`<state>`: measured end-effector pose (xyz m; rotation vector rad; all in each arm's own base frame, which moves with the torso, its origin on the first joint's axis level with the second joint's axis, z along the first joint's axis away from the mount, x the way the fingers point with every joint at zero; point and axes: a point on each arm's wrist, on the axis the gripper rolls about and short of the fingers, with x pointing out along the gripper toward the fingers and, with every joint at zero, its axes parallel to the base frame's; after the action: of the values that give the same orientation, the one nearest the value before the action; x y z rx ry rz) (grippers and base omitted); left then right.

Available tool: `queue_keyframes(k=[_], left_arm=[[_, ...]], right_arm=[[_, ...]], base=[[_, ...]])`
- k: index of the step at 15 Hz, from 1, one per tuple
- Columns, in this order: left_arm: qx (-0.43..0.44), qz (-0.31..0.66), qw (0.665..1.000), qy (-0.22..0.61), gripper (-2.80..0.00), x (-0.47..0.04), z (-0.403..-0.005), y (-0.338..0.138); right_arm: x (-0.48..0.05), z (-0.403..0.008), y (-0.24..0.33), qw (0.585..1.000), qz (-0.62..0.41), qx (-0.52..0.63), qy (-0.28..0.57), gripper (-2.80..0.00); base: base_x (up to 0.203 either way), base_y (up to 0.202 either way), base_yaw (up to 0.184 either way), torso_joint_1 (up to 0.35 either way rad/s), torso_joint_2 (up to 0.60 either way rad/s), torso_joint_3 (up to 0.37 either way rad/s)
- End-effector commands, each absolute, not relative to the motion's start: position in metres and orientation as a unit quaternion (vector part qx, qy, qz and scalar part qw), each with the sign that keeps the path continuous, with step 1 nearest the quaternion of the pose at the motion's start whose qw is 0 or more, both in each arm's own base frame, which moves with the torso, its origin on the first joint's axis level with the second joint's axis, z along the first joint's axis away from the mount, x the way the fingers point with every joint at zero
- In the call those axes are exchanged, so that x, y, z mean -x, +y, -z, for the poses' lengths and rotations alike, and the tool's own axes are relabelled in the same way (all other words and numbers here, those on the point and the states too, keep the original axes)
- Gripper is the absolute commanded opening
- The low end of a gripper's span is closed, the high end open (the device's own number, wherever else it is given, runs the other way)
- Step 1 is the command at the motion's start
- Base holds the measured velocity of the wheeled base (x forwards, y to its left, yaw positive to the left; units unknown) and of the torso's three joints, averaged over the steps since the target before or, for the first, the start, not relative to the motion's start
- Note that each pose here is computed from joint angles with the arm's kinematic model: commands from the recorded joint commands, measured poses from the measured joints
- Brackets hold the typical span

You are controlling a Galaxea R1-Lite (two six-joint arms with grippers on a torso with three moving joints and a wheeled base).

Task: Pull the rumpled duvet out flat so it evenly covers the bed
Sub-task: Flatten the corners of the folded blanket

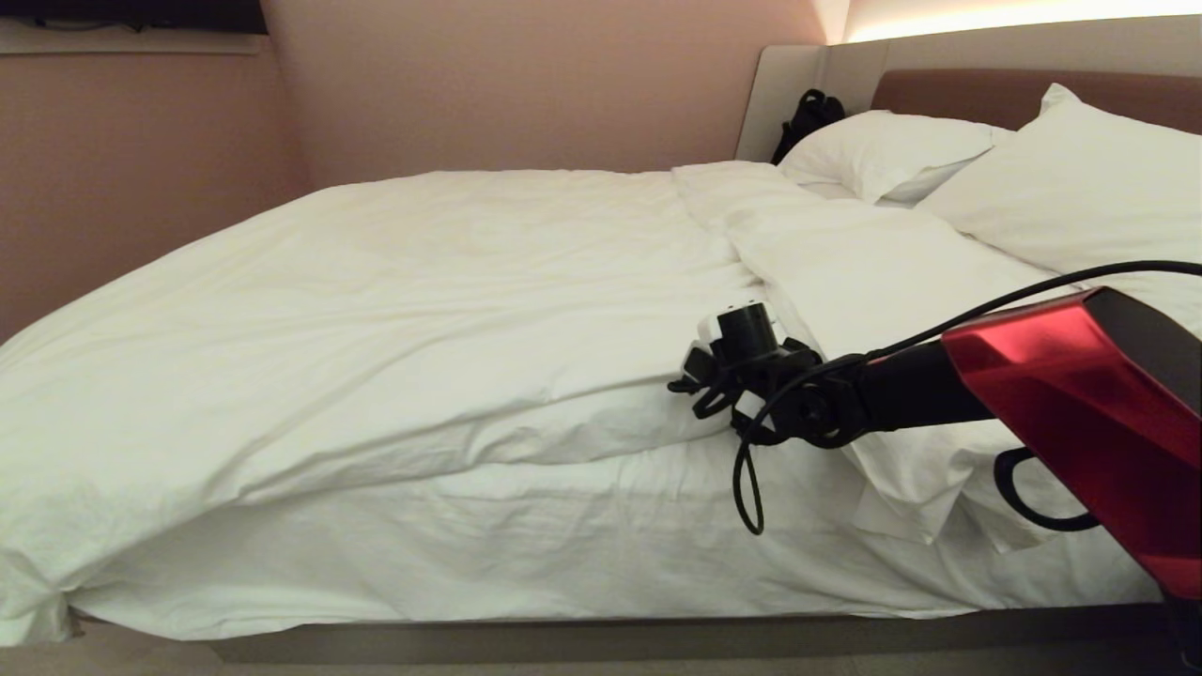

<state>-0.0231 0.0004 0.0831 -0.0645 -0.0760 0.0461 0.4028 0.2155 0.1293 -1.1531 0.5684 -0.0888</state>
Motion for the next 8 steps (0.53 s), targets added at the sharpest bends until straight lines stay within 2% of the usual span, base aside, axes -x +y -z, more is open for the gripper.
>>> queue_keyframes(k=[1,8], left_arm=[[0.033,-0.023,0.998,-0.038,-2.8,0.023,-0.083,0.0],[0.033,-0.023,0.998,-0.038,-2.8,0.023,-0.083,0.0]], right_arm=[[-0.409,-0.121,0.217,0.797,0.044,0.54,0.268,0.0],[-0.438,-0.091,0.232,0.804,0.06,0.533,0.256,0.0]], base=[[0.0,0.0,0.0,0.0,0.0,0.0],[0.0,0.0,0.0,0.0,0.0,0.0]])
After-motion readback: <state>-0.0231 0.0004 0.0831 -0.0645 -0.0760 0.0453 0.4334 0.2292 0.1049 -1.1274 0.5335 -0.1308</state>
